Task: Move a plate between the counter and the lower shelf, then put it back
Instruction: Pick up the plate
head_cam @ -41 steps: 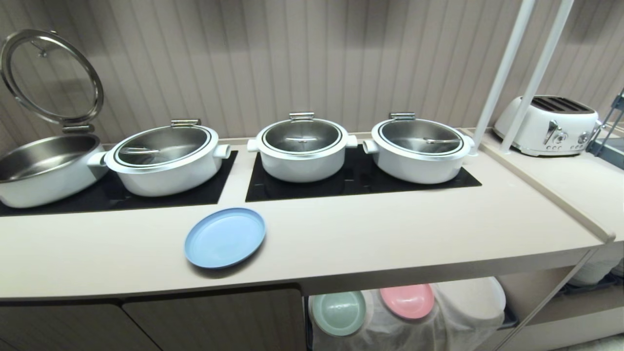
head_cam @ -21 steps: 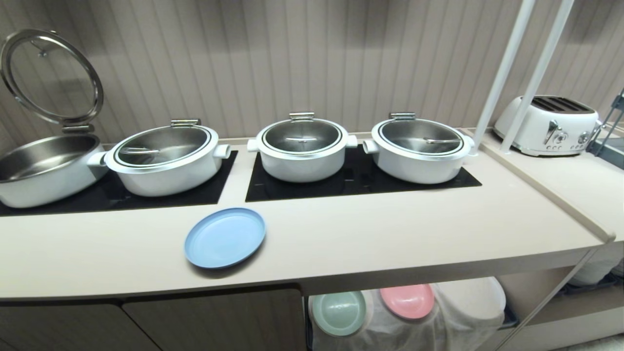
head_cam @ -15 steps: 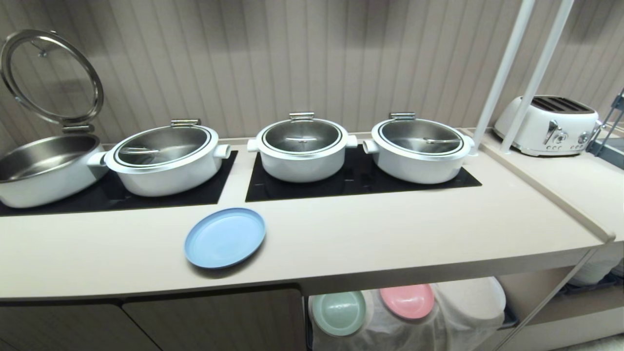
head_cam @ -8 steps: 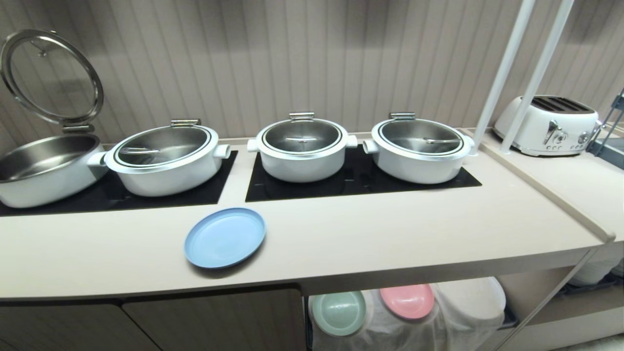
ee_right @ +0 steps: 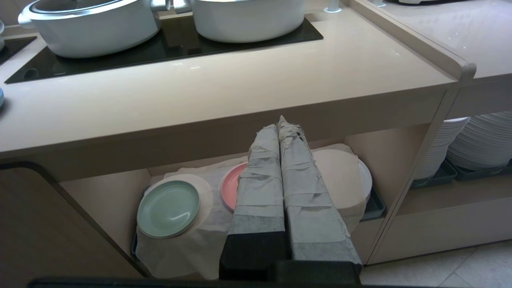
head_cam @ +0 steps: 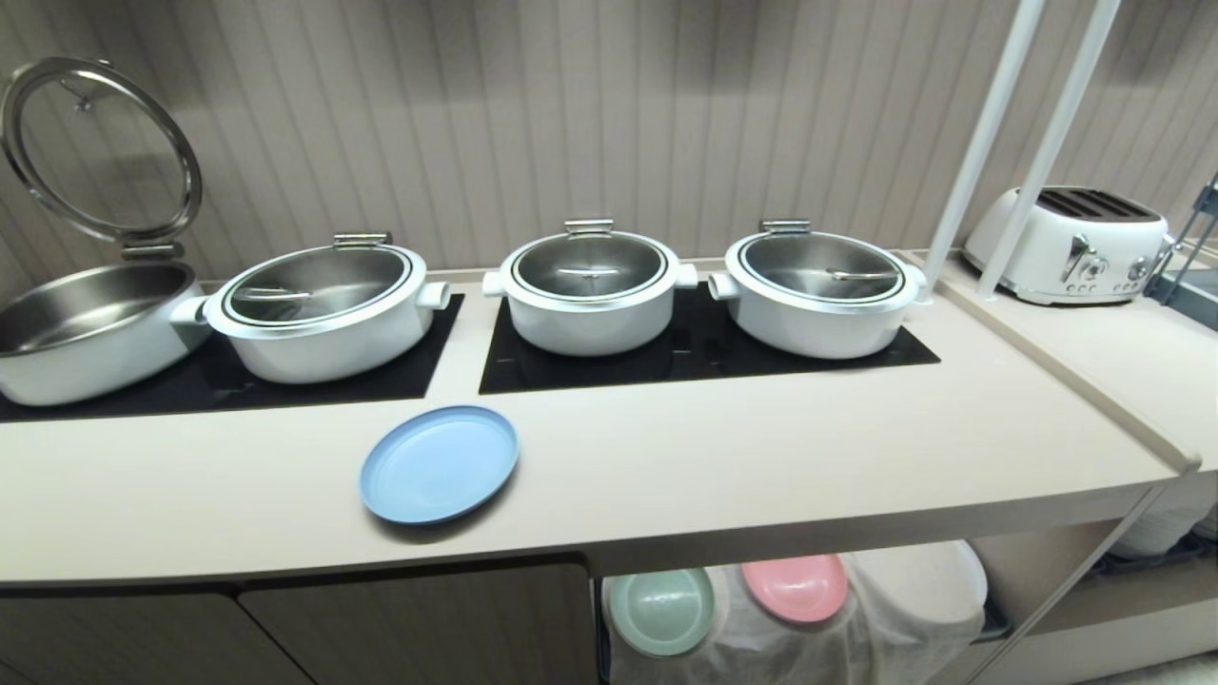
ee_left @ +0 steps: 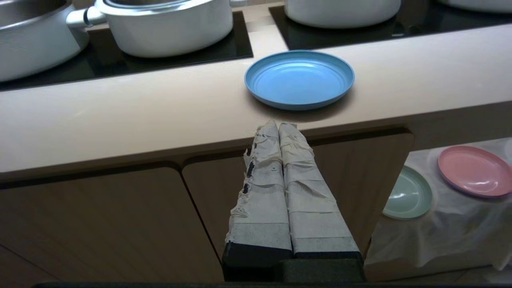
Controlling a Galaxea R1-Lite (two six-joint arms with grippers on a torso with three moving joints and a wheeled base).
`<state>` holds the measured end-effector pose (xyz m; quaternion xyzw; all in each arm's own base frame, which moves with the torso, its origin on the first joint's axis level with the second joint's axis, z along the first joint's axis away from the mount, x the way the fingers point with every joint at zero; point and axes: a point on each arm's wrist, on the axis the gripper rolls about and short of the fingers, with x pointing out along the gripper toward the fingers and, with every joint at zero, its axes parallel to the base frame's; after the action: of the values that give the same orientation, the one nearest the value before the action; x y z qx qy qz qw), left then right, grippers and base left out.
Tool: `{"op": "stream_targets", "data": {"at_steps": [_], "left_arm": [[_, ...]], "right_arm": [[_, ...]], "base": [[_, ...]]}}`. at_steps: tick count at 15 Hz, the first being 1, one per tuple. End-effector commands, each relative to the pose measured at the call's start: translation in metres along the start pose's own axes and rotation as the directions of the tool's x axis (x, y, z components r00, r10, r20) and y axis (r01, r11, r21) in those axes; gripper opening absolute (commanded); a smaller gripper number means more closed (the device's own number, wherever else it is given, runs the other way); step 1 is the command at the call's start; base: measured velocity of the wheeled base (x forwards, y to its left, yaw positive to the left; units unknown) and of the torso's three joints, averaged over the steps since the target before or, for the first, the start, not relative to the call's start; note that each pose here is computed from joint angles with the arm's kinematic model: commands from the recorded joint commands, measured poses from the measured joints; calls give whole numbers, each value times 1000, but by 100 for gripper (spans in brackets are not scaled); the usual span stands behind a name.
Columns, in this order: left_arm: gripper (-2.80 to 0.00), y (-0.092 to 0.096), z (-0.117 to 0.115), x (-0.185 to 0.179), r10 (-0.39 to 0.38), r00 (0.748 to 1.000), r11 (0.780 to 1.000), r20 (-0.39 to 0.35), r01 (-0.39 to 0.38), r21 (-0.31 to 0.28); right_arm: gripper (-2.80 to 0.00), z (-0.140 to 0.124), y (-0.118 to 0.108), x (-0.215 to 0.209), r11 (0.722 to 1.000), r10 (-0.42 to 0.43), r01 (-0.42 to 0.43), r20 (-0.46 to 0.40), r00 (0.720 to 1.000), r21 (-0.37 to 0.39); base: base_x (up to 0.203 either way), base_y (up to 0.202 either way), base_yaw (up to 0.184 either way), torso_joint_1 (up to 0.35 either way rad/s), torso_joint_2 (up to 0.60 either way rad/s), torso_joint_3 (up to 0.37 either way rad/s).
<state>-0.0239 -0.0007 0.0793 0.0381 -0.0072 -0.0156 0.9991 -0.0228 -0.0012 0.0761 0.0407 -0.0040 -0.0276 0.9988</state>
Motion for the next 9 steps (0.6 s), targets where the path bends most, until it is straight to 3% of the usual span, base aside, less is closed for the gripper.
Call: {"op": "stream_targets", "data": {"at_steps": [1,4,9], "left_arm": [[-280,0,8,-2,-19,999,1000,28,19,2],[-280,1,21,-7,-31,998,1000,47,31,3],[-280,2,43,-8,-47,999,999,-18,47,-4]], "right_arm": [[-280,0,0,0,1000,-1,1,0,1000,0],[-280,0,0,0,1000,-1,1,1,1000,0],[-280,0,0,0,1000,-1,1,1,1000,0]], "base": [[0,0,0,0,0,0],[0,0,0,0,0,0],[0,0,0,0,0,0]]}}
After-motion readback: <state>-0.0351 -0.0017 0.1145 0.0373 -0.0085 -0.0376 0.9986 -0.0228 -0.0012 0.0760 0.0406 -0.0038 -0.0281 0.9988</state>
